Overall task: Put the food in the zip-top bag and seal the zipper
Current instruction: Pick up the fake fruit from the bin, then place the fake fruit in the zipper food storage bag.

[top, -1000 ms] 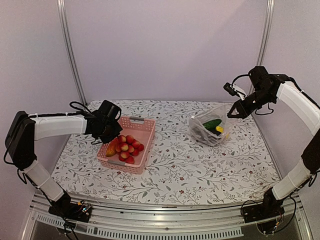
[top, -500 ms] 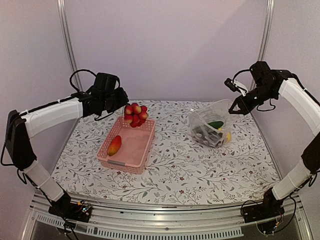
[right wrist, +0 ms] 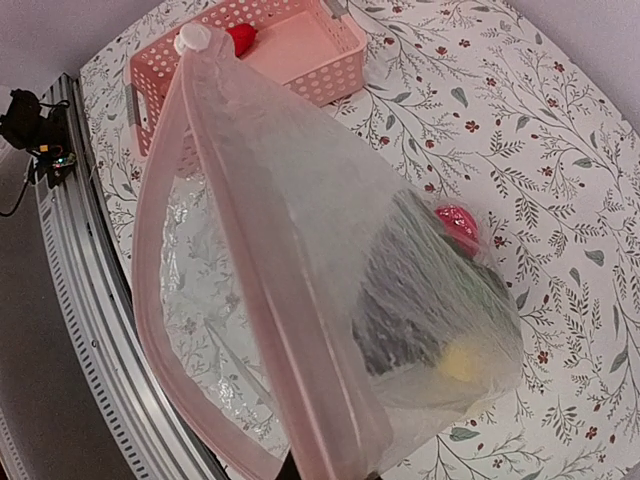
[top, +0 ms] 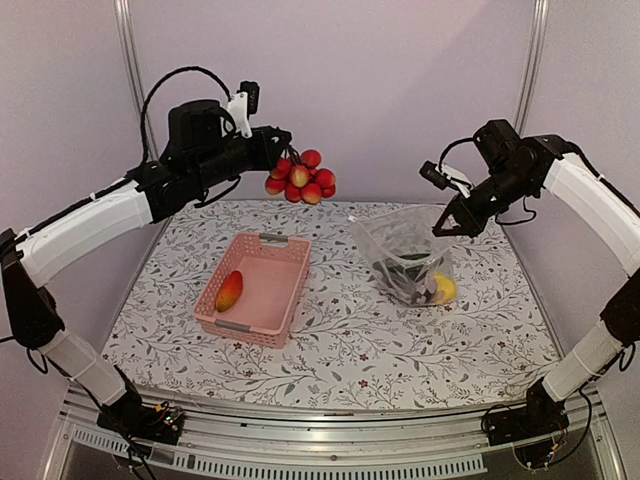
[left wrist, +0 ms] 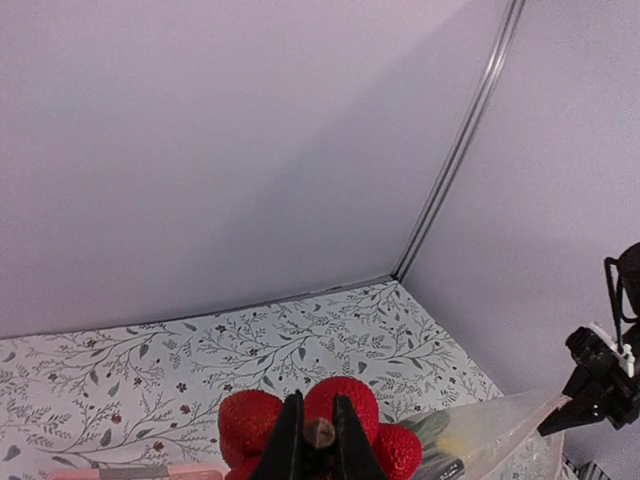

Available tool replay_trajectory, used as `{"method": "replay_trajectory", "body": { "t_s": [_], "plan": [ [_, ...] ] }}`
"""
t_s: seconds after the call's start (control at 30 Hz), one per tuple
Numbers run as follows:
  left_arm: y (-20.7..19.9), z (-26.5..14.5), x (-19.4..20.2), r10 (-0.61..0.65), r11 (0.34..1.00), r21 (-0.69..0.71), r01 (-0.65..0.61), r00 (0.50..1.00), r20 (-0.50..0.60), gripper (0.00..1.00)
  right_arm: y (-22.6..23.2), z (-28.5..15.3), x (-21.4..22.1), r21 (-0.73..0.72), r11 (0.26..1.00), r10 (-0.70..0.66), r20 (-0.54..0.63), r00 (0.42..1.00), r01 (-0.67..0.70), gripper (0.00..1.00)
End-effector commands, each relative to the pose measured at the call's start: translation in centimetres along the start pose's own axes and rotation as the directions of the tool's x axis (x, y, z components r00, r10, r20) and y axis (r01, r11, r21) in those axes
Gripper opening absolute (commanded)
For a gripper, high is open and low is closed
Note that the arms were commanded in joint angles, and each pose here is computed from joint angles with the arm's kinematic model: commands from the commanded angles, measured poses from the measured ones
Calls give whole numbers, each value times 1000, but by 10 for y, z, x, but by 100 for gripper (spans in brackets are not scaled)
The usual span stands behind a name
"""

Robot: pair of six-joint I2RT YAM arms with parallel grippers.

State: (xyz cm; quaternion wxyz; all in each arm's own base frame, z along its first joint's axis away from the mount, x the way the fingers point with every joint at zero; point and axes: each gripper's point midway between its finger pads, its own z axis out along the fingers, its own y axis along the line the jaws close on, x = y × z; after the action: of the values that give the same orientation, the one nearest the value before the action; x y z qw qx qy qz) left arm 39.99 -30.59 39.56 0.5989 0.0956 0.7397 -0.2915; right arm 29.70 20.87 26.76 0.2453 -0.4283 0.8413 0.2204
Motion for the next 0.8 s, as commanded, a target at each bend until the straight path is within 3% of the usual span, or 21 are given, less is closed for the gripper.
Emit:
{"method": "replay_trajectory", "body": {
  "t_s": [0.0,0.1,0.3,0.53,0.77],
  "plan": [
    [-74,-58,-79,116,949,250,-194,948,295,0,16,-2,-14,-69,997,-32,31,999,34,3],
    [-100,-83,-95,127,901,342,-267,916,382,0,23,-4,-20,-100,994,-39,48,998,43,3],
    [-133,-111,-105,112,824,458,-333,889,444,0,34,-8,-30,-160,986,-39,77,996,51,3],
    [-171,-114,-83,56,691,642,-332,910,410,0,18,15,-29,-158,987,-4,20,1000,7,2],
    [-198,-102,-60,40,608,733,-304,934,354,0,13,23,-30,-156,988,16,7,1000,-14,2]
  ]
}}
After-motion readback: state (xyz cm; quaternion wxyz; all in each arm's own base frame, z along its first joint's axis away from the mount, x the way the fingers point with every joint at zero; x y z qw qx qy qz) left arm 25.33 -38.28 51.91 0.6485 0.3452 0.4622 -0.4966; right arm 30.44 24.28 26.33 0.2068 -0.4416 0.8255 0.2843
